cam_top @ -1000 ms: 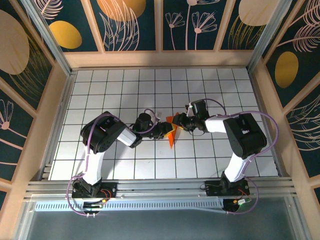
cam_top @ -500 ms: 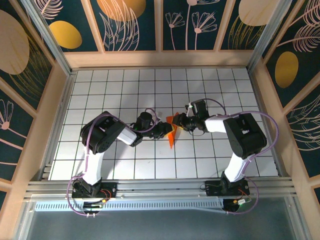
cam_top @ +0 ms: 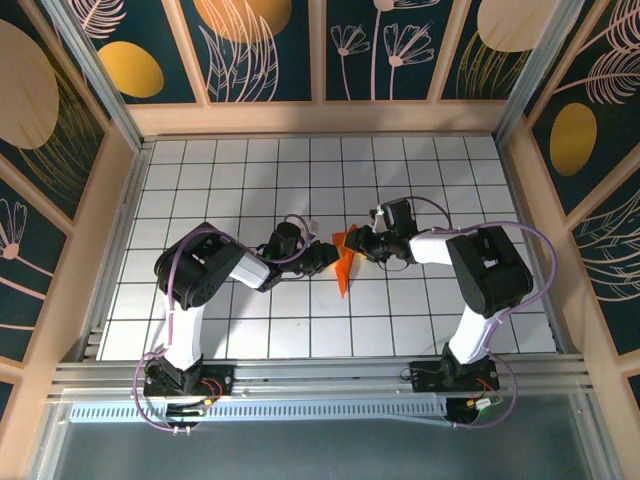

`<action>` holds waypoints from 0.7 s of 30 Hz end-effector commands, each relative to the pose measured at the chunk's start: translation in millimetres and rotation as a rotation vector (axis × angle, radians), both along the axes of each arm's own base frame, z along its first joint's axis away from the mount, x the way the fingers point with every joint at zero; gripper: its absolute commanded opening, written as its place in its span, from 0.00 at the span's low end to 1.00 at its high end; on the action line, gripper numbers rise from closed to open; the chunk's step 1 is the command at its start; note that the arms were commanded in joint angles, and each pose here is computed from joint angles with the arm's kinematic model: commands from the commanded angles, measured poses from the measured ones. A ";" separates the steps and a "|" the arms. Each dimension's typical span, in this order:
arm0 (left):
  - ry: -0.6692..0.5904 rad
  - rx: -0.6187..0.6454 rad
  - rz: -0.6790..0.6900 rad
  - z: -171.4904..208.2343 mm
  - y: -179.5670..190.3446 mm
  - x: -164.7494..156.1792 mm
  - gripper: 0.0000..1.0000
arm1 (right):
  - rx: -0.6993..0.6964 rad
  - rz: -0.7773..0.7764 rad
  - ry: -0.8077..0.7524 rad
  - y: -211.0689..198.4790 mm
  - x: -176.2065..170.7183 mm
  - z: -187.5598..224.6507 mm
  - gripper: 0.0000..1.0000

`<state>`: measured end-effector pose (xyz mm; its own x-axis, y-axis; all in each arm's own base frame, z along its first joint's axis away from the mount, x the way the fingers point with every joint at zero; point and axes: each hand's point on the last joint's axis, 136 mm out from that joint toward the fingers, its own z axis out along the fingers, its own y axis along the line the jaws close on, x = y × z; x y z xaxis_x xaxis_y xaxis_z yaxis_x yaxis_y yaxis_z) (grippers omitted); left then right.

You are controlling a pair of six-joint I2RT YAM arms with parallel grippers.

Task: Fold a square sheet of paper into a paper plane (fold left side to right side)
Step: Fold the wing for the fifth time at the center of the table.

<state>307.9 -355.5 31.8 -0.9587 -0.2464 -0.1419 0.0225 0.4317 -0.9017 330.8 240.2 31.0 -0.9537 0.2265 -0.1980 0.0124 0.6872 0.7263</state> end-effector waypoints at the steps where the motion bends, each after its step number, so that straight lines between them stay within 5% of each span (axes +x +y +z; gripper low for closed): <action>1: -0.012 0.019 0.011 -3.3 4.3 4.4 0.18 | -0.103 -0.006 0.035 -9.1 -5.2 -29.0 0.43; 21: 0.017 0.156 0.031 -36.1 15.6 6.6 0.05 | -0.098 0.000 0.007 -7.0 -2.6 -18.9 0.42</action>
